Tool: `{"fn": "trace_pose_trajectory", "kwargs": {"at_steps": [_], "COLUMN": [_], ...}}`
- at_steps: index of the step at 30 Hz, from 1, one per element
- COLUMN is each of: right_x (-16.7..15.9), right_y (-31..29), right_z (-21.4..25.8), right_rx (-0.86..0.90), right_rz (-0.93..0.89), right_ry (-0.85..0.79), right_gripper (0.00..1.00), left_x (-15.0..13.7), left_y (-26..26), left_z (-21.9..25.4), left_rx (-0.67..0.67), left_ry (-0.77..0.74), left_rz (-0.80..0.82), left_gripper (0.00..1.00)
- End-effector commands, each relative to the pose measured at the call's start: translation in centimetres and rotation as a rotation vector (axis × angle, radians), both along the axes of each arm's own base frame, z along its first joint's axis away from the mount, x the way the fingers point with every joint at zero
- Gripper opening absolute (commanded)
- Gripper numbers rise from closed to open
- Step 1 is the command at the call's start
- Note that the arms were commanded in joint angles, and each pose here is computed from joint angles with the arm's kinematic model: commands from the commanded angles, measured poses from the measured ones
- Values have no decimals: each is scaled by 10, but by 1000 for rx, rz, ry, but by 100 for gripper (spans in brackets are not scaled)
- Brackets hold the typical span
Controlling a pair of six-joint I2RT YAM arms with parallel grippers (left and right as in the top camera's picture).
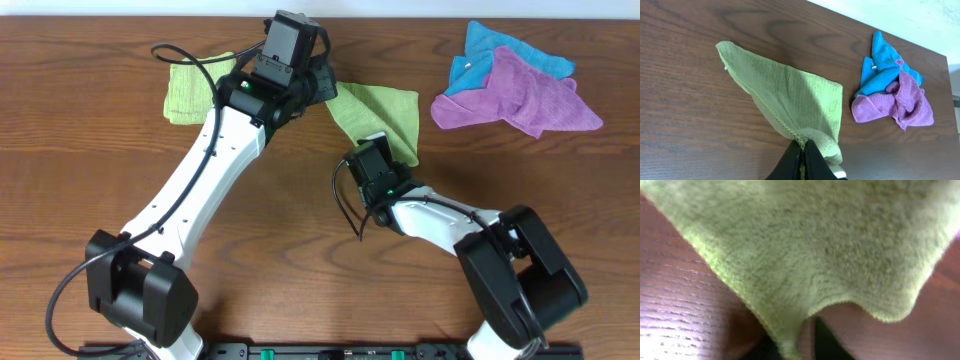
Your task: Fold the cloth
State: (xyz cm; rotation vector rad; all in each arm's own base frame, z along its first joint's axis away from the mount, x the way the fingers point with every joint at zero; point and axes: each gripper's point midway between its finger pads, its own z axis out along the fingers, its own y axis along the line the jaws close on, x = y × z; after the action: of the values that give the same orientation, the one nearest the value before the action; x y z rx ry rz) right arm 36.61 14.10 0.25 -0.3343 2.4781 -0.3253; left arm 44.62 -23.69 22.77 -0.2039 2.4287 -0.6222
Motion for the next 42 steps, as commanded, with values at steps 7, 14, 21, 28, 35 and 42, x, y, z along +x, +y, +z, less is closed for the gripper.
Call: {"fn": "trace_pose_trajectory", "kwargs": {"at_steps": [7,14,21,28,35,42], "right_x": [-3,-29,-80,-118,-116,-100], "right_y": [2,8,2,-22,-20,-6], "right_z": [-8,32,116,132,118,127], "right_rx": [11,17,253,214,186,220], "right_rz": [0,-11,-88,-71,-55,12], "right_ry": [9,55,69,135,166,99], "right_gripper": [1,1,1,1,1,1], "left_x": [1,-9,-45,-102,-124,-119], "left_y": [-3,-3,25,49,53,50], "left_z": [16,8,-22,-55,-70,-69], "left_rx": [-11,19,197,312,336,327], "left_ry": [-38,-3,145,401,496,472], "left_rz": [-11,-66,-113,-139,-158,-160], "left_gripper": [6,6,6,6,6,6]}}
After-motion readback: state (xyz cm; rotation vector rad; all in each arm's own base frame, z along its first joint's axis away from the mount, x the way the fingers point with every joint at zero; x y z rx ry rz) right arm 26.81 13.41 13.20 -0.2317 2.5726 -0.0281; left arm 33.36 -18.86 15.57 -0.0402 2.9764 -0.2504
